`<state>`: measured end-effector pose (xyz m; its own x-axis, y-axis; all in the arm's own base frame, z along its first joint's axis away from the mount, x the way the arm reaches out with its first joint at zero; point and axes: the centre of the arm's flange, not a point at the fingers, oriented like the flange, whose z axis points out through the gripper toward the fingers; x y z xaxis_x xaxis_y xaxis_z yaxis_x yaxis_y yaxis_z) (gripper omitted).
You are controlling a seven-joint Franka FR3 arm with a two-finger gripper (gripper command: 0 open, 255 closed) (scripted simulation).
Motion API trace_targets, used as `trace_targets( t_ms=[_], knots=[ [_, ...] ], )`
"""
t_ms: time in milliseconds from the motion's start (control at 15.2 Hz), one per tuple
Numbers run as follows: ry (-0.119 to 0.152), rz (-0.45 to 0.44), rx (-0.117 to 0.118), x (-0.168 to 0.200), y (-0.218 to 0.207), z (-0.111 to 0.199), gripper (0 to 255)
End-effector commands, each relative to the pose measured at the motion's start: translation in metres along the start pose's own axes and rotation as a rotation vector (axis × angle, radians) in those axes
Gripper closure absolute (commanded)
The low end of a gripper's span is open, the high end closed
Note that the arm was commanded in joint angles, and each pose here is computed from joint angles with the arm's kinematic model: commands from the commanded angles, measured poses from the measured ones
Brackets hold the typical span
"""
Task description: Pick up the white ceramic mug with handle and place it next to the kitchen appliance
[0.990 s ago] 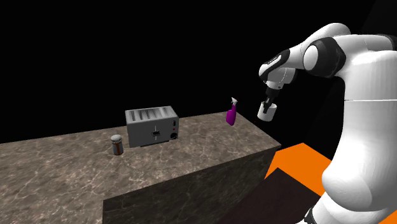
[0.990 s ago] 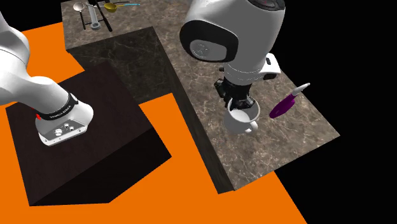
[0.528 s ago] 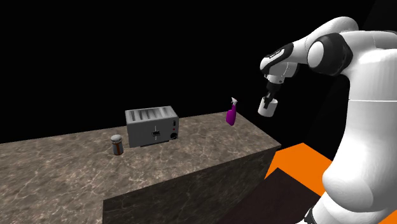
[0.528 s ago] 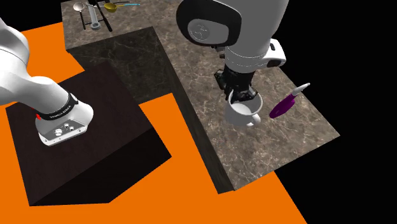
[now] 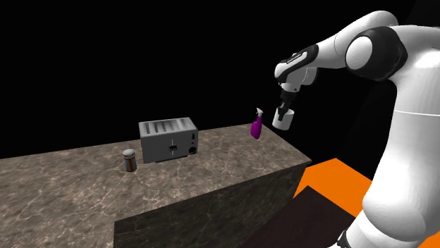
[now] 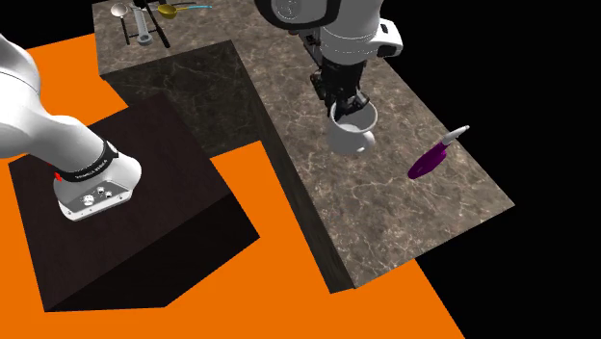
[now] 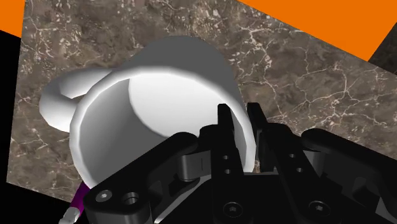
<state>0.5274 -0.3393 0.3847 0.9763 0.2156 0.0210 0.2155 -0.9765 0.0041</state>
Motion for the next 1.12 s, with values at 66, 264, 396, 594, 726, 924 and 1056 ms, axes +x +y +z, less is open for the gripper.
trace_targets(
  t_ms=[66, 264, 396, 594, 726, 924, 1056],
  knots=[
    [0.0, 0.001, 0.0, 0.023, -0.033, 0.0, 255],
    [0.0, 0.001, 0.0, 0.046, -0.066, 0.0, 255],
    [0.0, 0.001, 0.0, 0.061, -0.087, 0.0, 255],
    [0.0, 0.001, 0.0, 0.084, -0.12, 0.0, 255],
    [0.0, 0.001, 0.0, 0.099, -0.141, 0.001, 255],
    [0.0, 0.001, 0.0, 0.122, -0.174, 0.001, 255],
    [0.0, 0.001, 0.0, 0.137, -0.195, 0.001, 255]
  ],
)
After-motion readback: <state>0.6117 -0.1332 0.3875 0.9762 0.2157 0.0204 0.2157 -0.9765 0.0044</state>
